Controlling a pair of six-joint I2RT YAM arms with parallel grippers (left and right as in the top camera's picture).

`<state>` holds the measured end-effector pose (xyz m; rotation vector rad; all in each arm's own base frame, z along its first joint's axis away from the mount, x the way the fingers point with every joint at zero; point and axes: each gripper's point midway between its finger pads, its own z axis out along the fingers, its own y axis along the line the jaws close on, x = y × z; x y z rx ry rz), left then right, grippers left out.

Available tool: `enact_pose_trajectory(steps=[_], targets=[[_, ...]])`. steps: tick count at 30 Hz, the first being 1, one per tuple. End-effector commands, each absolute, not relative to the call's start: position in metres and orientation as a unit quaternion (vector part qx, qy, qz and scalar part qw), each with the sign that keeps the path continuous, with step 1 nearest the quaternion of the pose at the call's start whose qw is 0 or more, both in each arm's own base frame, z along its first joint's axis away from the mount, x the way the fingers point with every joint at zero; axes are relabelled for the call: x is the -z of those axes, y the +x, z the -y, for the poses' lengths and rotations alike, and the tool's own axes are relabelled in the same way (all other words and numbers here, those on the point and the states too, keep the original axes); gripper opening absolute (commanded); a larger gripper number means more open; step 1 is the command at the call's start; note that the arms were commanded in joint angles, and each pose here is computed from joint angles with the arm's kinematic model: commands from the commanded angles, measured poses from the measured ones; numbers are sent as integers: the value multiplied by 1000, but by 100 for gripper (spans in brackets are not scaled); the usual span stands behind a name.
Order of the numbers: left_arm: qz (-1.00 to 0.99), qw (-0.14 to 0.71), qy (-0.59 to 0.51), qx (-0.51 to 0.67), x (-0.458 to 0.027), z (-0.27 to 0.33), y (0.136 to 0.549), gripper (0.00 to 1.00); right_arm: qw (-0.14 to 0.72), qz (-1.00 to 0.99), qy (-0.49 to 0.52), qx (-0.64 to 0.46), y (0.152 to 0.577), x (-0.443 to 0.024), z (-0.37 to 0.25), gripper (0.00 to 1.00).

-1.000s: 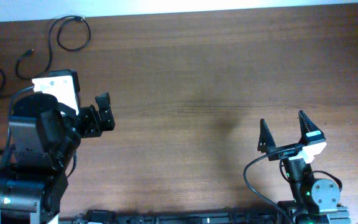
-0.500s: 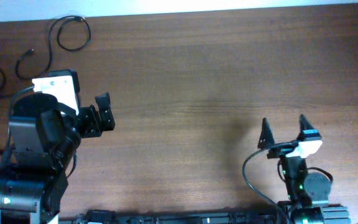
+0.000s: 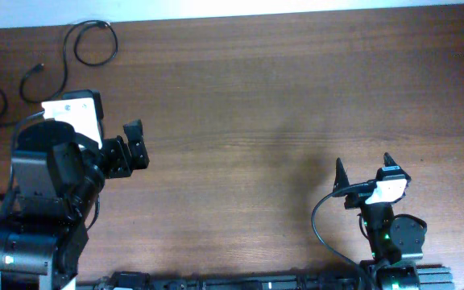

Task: Untangle cables

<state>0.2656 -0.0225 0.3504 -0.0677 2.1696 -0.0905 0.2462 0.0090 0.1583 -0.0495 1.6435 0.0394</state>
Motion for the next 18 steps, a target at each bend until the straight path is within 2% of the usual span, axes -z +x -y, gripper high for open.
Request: enact_pose_trajectory(steps=[1, 18], targets=[[-881, 471, -35, 35, -354, 20, 265, 99, 678, -735, -4, -12, 246, -155, -3, 98], [-881, 471, -35, 35, -354, 20, 265, 99, 679, -734, -3, -15, 246, -156, -3, 98]])
